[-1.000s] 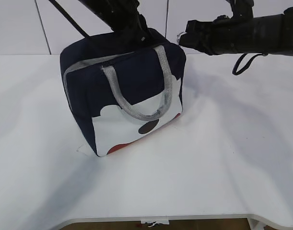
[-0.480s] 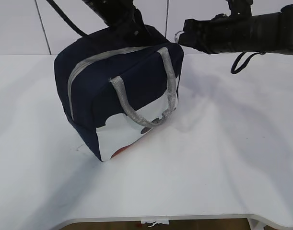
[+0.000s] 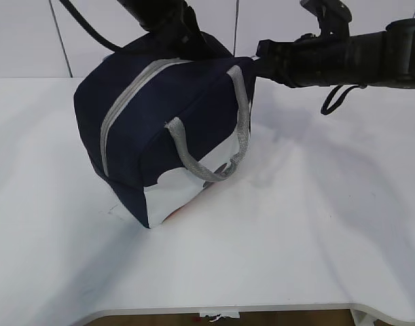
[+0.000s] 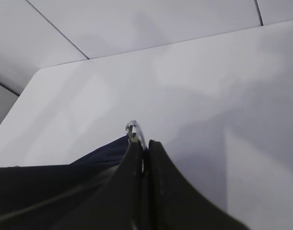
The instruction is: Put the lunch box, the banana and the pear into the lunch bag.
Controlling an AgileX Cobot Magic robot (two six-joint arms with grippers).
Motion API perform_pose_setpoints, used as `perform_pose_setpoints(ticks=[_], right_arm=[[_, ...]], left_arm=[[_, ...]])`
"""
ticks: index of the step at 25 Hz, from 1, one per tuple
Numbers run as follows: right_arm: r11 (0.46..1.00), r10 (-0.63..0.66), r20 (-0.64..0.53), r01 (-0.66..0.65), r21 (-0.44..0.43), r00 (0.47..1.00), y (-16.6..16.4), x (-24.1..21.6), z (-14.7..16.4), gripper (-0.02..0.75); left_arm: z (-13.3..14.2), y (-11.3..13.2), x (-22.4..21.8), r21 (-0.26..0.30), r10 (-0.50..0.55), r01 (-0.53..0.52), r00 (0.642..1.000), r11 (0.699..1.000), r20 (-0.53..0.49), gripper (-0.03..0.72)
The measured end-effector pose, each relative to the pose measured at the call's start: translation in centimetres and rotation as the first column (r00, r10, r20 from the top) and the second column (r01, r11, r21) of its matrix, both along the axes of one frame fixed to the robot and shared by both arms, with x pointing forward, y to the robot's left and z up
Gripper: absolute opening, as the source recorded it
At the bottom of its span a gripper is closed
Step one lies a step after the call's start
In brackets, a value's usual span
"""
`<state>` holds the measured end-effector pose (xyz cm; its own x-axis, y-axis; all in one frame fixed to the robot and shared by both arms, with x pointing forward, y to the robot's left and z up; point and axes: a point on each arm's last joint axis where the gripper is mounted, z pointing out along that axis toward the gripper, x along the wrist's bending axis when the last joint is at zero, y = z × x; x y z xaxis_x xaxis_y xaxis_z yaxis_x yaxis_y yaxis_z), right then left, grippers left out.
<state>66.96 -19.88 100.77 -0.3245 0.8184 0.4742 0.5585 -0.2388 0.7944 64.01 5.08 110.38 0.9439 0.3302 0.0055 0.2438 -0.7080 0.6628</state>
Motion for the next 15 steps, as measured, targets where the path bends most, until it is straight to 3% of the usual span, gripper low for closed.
perform_pose_setpoints(ticks=[15], right_arm=[[0.999, 0.024, -0.031, -0.023, 0.032, 0.999, 0.4, 0.3, -1.3, -0.003]], left_arm=[[0.1, 0.3, -0.2, 0.025, -0.004, 0.004, 1.000, 1.000, 0.003, 0.009]])
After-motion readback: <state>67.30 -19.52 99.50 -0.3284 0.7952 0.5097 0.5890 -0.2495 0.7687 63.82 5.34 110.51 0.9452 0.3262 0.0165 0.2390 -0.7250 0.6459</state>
